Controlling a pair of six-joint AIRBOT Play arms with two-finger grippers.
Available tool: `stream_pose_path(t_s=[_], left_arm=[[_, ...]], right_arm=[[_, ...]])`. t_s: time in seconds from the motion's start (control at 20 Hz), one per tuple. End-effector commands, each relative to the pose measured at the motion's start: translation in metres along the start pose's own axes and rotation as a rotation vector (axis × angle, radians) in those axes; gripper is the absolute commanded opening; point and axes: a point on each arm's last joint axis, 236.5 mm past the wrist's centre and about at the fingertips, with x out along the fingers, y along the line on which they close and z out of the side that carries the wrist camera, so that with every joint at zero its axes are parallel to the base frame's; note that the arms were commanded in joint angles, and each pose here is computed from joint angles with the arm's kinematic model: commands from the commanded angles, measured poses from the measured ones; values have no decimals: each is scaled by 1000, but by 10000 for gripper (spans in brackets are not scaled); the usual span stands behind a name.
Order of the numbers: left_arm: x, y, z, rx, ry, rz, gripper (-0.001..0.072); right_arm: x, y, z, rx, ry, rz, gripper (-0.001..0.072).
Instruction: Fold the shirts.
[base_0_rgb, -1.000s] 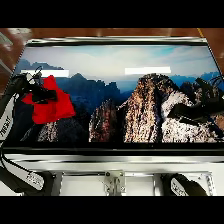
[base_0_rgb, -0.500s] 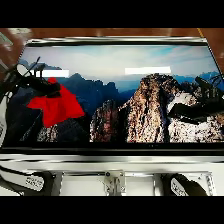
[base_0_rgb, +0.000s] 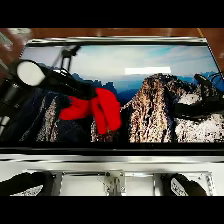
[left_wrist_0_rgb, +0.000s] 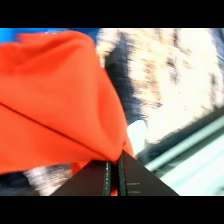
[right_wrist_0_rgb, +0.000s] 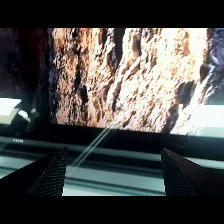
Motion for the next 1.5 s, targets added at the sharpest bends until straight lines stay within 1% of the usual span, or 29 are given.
stream_pose_path(t_s=[0.0, 0.1, 0.15, 0.2, 0.25, 0.3, 0.35, 0.4, 0.45, 0.5, 0.6, 0.7, 0.75, 0.9, 1.0, 1.25, 1.35, 1.45], left_arm=[[65, -71, -35, 27, 40, -88, 42], [115, -82, -57, 29, 88, -90, 42], [136, -81, -56, 22, 76, -88, 44], [147, -74, -50, 0, 61, -80, 76], [147, -60, -35, -43, 46, -65, 324], [137, -42, -18, -91, 28, -48, 623], [119, -17, -2, -138, 25, -21, 711], [97, 10, 8, -164, 40, 10, 711], [72, 41, 12, -155, 61, 44, 711], [49, 69, 10, -151, 85, 74, 709], [10, 120, -14, -220, 155, 128, 708], [-7, 155, -56, -305, 227, 160, 708], [-6, 169, -81, -360, 263, 172, 710], [16, 196, -151, -502, 365, 187, 712], [34, 208, -175, -548, 366, 207, 713], [63, 229, -185, -610, 314, 235, 713], [79, 226, -181, -664, 293, 192, 714], [96, 218, -170, -680, 254, 127, 713]], right_arm=[[-5, 5, -18, -21, 63, 11, 691], [-10, 3, -24, -28, 68, -6, 691], [-12, 2, -26, -29, 69, -13, 691], [-13, 1, -26, -31, 68, -21, 691], [-13, -3, -27, -31, 70, -36, 691], [-14, -10, -28, -31, 74, -65, 691], [-14, -16, -29, -30, 78, -92, 691], [-15, -23, -28, -27, 76, -125, 691], [-16, -31, -26, -26, 69, -159, 691], [-17, -42, -24, -19, 57, -203, 691], [-19, -62, -22, 2, 57, -284, 691], [-9, -65, -27, 14, 96, -276, 691], [1, -60, -31, 21, 120, -242, 691], [29, -42, -48, 49, 200, -127, 691], [42, -31, -57, 70, 239, -65, 691], [48, -24, -64, 97, 265, -30, 691], [48, -23, -64, 112, 262, -28, 691], [49, -19, -63, 117, 260, -9, 691]])
